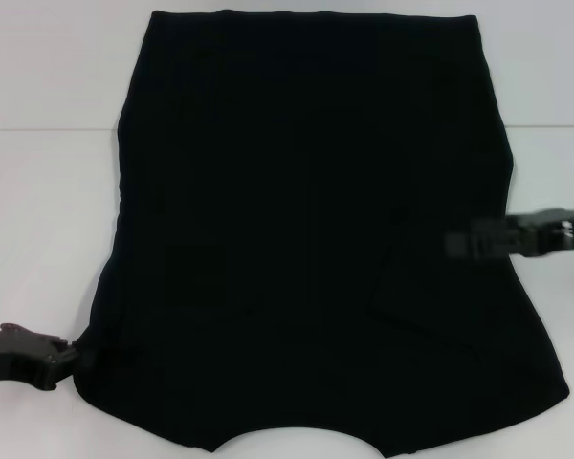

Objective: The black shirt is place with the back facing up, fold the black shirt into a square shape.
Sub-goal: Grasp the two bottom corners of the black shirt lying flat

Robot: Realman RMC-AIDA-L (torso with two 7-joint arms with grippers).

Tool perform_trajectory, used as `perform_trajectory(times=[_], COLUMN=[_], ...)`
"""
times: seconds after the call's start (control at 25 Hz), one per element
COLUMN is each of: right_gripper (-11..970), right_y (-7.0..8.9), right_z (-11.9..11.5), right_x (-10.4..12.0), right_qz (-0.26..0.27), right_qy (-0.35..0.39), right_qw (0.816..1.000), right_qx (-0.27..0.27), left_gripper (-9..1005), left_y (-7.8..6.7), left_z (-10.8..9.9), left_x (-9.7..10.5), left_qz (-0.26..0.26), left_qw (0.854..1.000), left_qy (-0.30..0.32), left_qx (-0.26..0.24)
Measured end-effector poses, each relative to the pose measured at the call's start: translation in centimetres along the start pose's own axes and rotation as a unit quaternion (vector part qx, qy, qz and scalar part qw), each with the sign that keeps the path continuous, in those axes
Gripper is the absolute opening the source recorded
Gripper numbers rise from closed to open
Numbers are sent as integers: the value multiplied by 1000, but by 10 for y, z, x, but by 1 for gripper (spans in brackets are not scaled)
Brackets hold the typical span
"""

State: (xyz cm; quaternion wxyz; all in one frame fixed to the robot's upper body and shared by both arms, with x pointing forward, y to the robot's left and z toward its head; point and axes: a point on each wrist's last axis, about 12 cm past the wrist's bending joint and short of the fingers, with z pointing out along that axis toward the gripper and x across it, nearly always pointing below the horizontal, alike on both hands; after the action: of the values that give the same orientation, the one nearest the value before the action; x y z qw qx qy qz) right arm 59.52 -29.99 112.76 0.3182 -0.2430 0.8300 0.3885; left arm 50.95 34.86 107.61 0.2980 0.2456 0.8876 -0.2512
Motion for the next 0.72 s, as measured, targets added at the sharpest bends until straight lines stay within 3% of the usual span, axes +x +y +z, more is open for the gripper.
perform_trajectory(times=[0.36,0.72], right_gripper=[924,924], right_y=[-11,-15], right_z=[-44,-52], right_x=[33,53], right_qz=[114,156], right_qy=[80,147], right_qw=[990,975], right_qx=[21,53], left_gripper=[21,21], left_y=[-4,-5], left_z=[5,8], left_x=[-5,-4], left_qz=[0,0], left_qw=[1000,1000], left_qy=[-1,-2], left_qx=[8,10])
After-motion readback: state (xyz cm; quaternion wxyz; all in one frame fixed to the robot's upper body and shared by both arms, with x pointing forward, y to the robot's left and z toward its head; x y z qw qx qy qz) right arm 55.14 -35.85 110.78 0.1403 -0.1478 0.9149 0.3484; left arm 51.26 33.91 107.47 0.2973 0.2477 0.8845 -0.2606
